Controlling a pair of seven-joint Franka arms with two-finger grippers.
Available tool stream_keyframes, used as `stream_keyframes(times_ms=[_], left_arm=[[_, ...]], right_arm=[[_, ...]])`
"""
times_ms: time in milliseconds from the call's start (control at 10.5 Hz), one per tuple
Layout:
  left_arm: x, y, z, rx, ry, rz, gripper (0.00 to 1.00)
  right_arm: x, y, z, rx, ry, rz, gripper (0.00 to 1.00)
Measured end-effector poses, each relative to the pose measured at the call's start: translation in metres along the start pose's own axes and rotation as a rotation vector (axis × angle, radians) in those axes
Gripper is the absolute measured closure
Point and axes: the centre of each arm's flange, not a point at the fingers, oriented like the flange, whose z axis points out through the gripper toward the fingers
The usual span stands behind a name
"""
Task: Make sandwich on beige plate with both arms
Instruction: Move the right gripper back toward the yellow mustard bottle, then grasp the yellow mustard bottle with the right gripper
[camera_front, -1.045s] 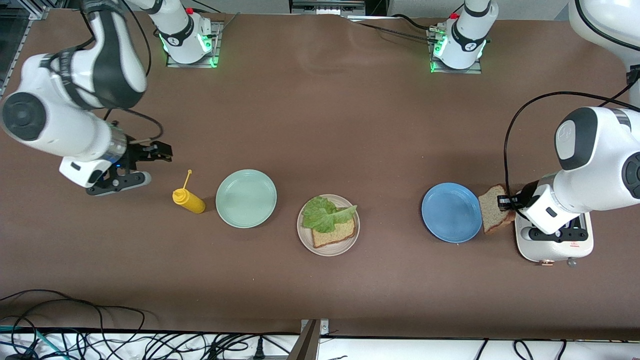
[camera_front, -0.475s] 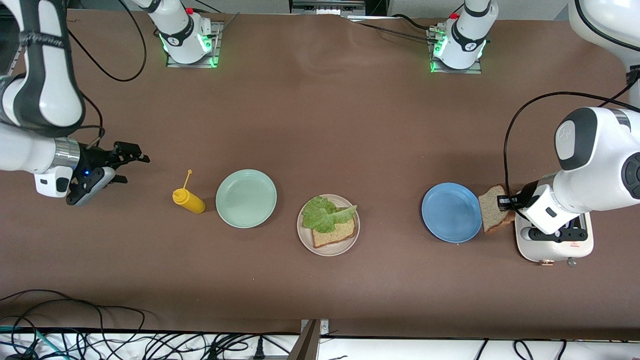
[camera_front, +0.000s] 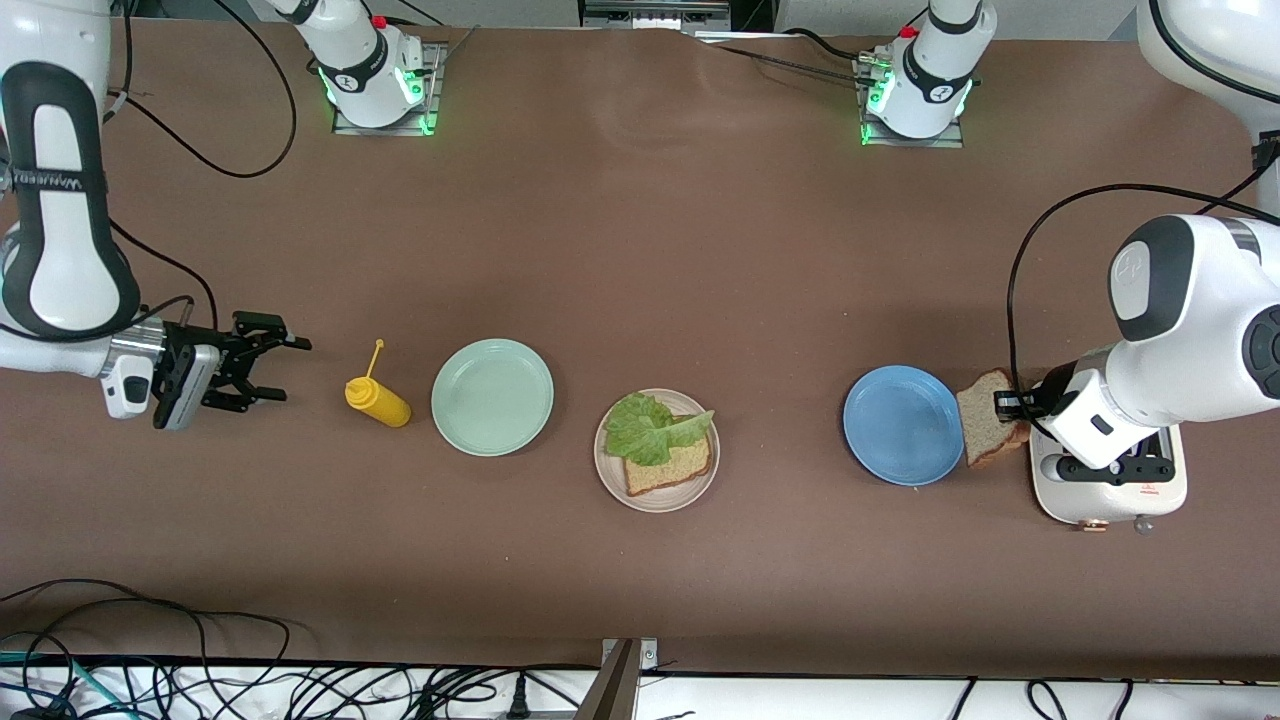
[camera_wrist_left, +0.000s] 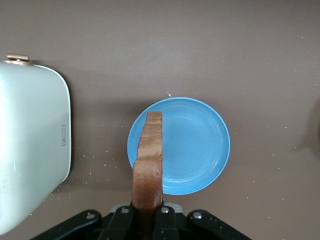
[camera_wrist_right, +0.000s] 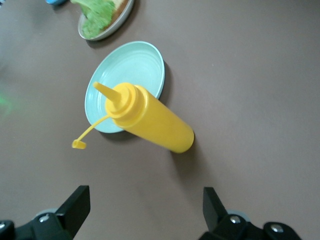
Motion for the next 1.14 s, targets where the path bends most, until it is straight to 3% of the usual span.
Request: stream_keyframes(times_ms=[285,380,760,1140], left_arm=[[0.0,0.0,0.0,0.0,0.0,0.0,0.91],[0.0,0.0,0.0,0.0,0.0,0.0,0.91],[0.0,0.0,0.0,0.0,0.0,0.0,0.91],[0.0,0.0,0.0,-0.018,-0.001,-0.006,0.91]], right_arm=[[-0.022,0.024,0.042,0.029,0.183,-0.142,0.0],[-0.03,0.029,0.057,0.036,0.213,-0.178,0.0],[-0.018,0.025,0.084,0.06,0.291,-0.25,0.0],[-0.005,0.015,0.113,0.103,0.313,-0.277,0.01]])
